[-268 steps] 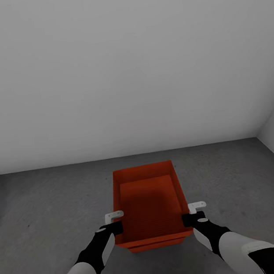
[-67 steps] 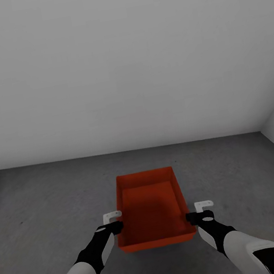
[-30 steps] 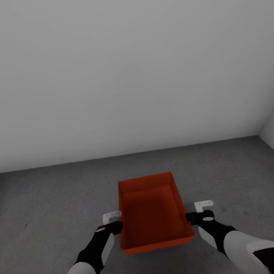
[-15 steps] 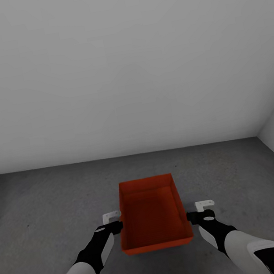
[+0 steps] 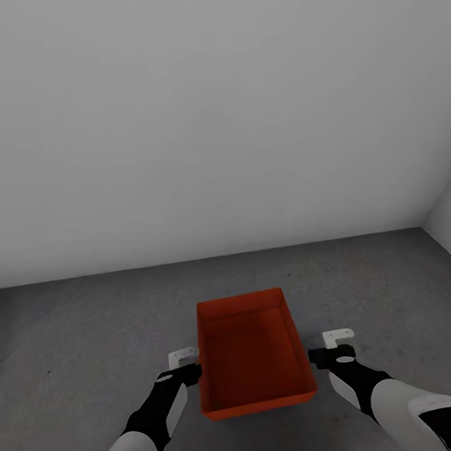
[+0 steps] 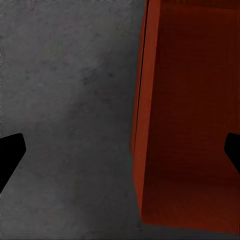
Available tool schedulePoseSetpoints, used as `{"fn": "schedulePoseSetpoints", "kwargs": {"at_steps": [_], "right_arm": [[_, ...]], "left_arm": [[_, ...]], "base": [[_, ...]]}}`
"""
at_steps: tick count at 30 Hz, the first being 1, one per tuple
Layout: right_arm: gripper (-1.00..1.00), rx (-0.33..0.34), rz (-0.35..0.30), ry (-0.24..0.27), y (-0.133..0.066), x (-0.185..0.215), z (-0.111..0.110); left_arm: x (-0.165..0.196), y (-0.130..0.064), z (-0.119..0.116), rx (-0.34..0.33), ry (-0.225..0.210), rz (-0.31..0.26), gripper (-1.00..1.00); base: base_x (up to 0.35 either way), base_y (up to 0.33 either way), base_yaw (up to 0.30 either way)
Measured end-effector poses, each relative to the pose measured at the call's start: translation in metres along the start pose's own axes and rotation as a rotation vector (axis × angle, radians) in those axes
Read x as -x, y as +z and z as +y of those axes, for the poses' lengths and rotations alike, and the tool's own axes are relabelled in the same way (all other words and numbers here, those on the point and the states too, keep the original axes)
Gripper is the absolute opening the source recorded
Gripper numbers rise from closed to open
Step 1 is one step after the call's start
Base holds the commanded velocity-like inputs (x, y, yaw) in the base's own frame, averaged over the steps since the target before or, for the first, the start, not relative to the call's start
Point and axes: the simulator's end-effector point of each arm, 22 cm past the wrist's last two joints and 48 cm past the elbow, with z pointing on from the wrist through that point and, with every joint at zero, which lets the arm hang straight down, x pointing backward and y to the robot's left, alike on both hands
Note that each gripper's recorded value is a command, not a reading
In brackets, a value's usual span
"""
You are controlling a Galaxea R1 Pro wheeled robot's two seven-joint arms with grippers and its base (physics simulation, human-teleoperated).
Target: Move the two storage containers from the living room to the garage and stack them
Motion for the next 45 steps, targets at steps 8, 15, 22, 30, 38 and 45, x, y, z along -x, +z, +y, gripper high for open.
{"fn": "schedulePoseSetpoints", "kwargs": {"at_steps": [8, 15, 22, 30, 38, 45], "right_arm": [[1.00, 0.001, 0.000, -0.004, -0.010, 0.005, -0.002], [1.00, 0.003, 0.001, 0.001, -0.018, 0.009, -0.003], [1.00, 0.003, 0.001, 0.001, -0.027, 0.013, -0.005], [1.00, 0.001, 0.001, 0.001, -0.036, 0.017, -0.006], [1.00, -0.003, 0.003, 0.003, -0.045, 0.020, -0.009], [1.00, -0.002, 0.001, 0.002, -0.052, 0.024, -0.009]], "left_arm": [[0.004, -0.010, 0.000, 0.000, 0.000, 0.000, 1.00], [0.008, -0.019, 0.001, 0.000, 0.000, 0.000, 1.00], [0.011, -0.028, 0.001, 0.000, 0.000, 0.001, 1.00], [0.014, -0.037, 0.002, 0.001, -0.001, 0.003, 1.00], [0.016, -0.047, 0.002, 0.000, 0.000, 0.004, 1.00], [0.019, -0.055, 0.002, 0.000, 0.000, 0.004, 1.00]], "base": [[0.000, 0.000, 0.000], [0.000, 0.000, 0.000], [0.000, 0.000, 0.000], [0.000, 0.000, 0.000], [0.000, 0.000, 0.000], [0.000, 0.000, 0.000]]}}
